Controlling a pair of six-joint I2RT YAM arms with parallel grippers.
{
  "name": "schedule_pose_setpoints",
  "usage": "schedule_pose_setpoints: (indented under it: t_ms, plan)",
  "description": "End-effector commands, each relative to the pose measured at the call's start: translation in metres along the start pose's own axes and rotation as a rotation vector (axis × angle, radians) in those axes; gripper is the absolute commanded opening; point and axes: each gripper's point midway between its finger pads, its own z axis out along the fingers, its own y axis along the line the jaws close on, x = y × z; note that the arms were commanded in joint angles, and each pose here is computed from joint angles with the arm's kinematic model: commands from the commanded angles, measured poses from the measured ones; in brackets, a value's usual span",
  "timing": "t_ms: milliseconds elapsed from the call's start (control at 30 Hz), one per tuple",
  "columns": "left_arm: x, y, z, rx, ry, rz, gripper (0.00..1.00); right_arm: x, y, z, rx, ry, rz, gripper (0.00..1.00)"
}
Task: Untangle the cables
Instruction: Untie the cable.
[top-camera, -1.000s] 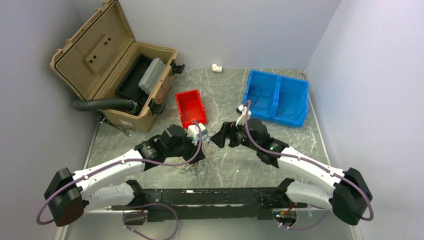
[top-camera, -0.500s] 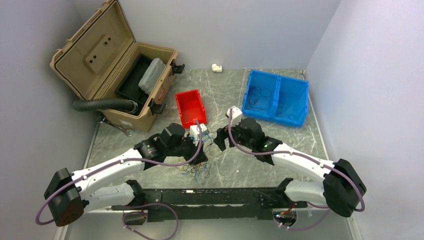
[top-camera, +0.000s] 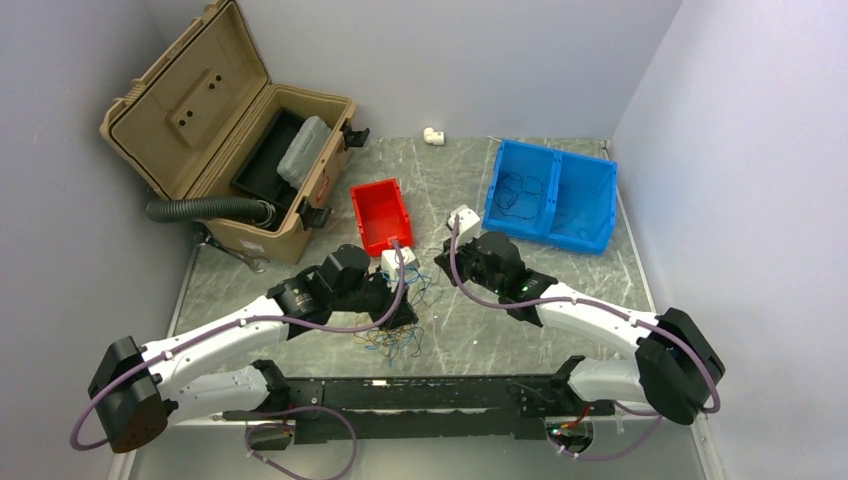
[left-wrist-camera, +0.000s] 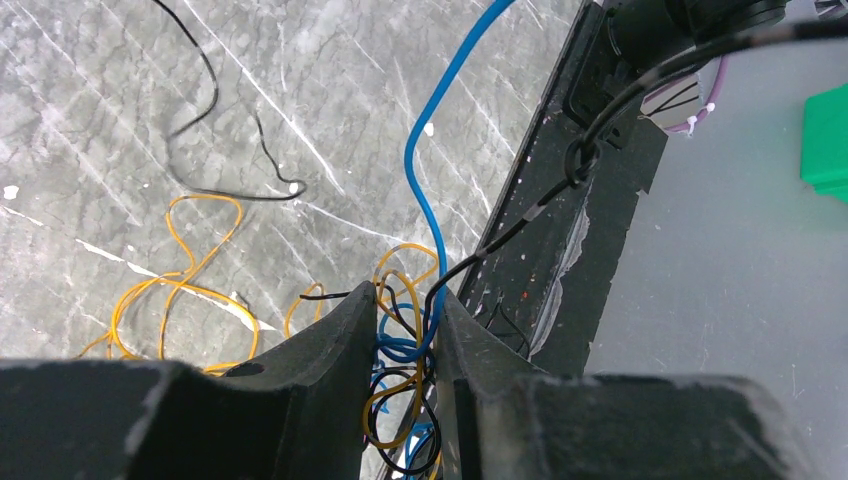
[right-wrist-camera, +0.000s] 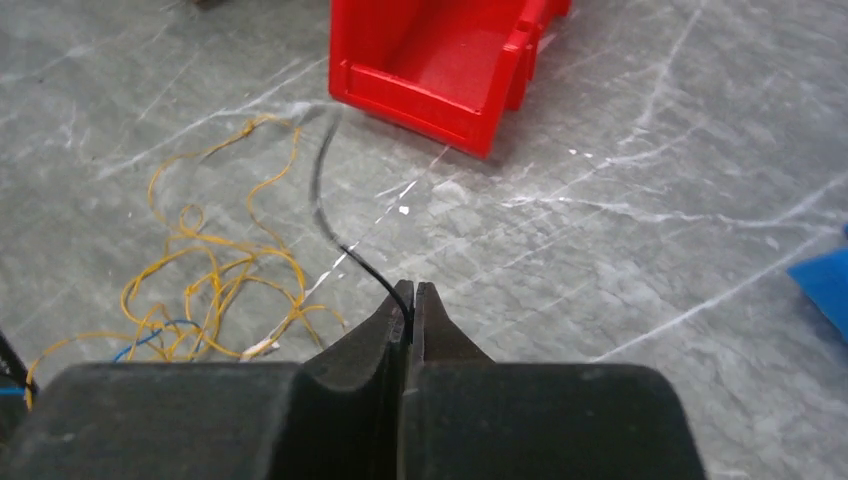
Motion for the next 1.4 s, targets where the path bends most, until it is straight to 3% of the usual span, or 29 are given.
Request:
schedule_pose_setpoints:
  t_ms: [0, 267, 433, 633, 767, 933, 1167, 1233, 1367]
  plan:
    - [-0.022, -0.009, -0.006, 0.029, -0.064, 0.044, 0.32, -0.056, -0.02, -0.012, 0.141, -0.171, 0.033, 0.0]
    - [-0.015, 0.002, -0.001, -0.02, -0.066, 0.027, 0.32, -0.13, -0.064, -0.082, 0.441, -0.365, 0.141, 0.0]
    - [-0.008, 0.006, 0.008, -0.016, -0.037, 0.008, 0.32, -0.187, -0.064, -0.129, 0.47, -0.5, 0.163, 0.0]
    - [-0.001, 0.021, 0.012, -0.097, -0.011, -0.027, 0.35, -0.223, -0.071, -0.171, 0.541, -0.581, 0.215, 0.0]
    - [0.014, 0.061, 0.009, -0.322, 0.05, -0.124, 0.35, -0.229, -0.098, -0.208, 0.739, -0.628, 0.332, 0.0]
    - [0.023, 0.078, 0.005, -0.403, 0.077, -0.176, 0.35, -0.221, -0.117, -0.242, 0.882, -0.67, 0.422, 0.0]
    - [0.016, 0.088, -0.01, -0.464, 0.022, -0.199, 0.44, -0.204, -0.126, -0.255, 0.945, -0.652, 0.455, 0.0]
    - [0.017, 0.102, -0.023, -0.567, 0.032, -0.23, 0.47, -0.204, -0.126, -0.258, 0.947, -0.653, 0.457, 0.0]
    - [0.005, 0.101, -0.033, -0.565, 0.001, -0.205, 0.54, -0.217, -0.114, -0.247, 0.838, -0.648, 0.406, 0.0]
